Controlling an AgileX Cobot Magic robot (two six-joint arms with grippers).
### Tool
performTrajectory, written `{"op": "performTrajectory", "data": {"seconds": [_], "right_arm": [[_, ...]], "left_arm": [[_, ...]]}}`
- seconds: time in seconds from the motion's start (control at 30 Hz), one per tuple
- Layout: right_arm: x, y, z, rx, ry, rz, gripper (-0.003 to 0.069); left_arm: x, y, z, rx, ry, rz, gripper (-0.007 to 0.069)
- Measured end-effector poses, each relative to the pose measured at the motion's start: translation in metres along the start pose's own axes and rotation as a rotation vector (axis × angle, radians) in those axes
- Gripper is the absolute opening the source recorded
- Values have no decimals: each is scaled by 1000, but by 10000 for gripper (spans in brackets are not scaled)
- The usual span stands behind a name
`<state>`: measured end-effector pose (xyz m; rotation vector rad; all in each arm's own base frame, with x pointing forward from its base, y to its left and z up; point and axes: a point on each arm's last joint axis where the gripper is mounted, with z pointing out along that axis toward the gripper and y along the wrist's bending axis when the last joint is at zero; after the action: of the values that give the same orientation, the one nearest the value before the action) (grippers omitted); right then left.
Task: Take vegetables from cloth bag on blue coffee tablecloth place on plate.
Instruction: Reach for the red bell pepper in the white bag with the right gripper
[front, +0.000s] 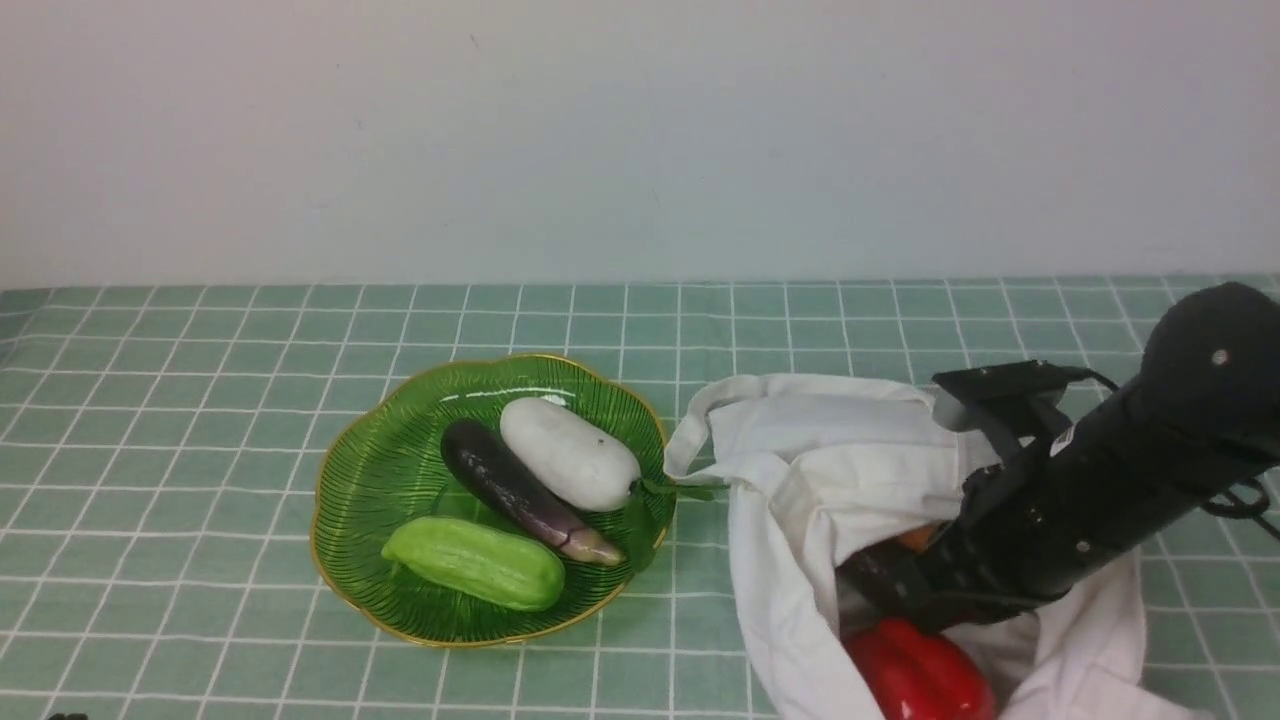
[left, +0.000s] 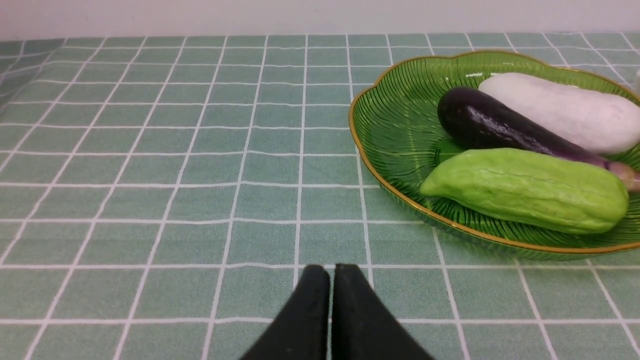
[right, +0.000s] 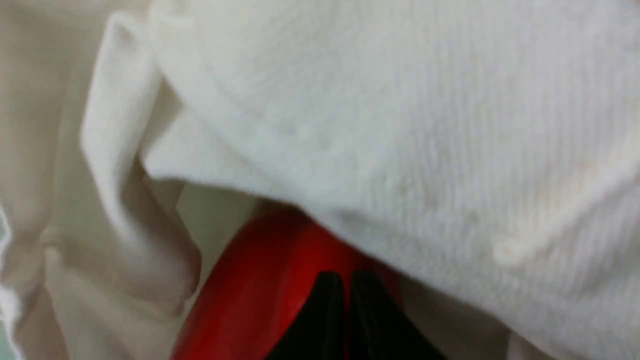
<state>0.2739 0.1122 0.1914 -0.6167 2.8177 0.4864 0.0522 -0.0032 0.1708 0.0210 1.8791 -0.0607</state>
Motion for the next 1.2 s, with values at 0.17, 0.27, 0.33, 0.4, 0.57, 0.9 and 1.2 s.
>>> {"op": "performTrajectory", "data": {"seconds": [0.17,0.27,0.33,0.4,0.57,0.9,1.2], "right_arm": [[-2,1,-16,39,-3,1,-13],[0,3,-19,29,28,36,-12],[2,5,-20,17,58,73,-6],[5,6,-20,9,89,100,22],[9,7,-20,-3,139,116,221],[9,12,-3,-16,192,108,678],[7,16,25,-14,251,89,692]], "left_arm": [[0,0,0,0,0,0,-8],[0,0,0,0,0,0,-8],[0,0,0,0,0,0,-8],[0,0,0,0,0,0,-8],[0,0,0,0,0,0,-8],[0,0,0,0,0,0,-8],[0,0,0,0,0,0,-8]]}}
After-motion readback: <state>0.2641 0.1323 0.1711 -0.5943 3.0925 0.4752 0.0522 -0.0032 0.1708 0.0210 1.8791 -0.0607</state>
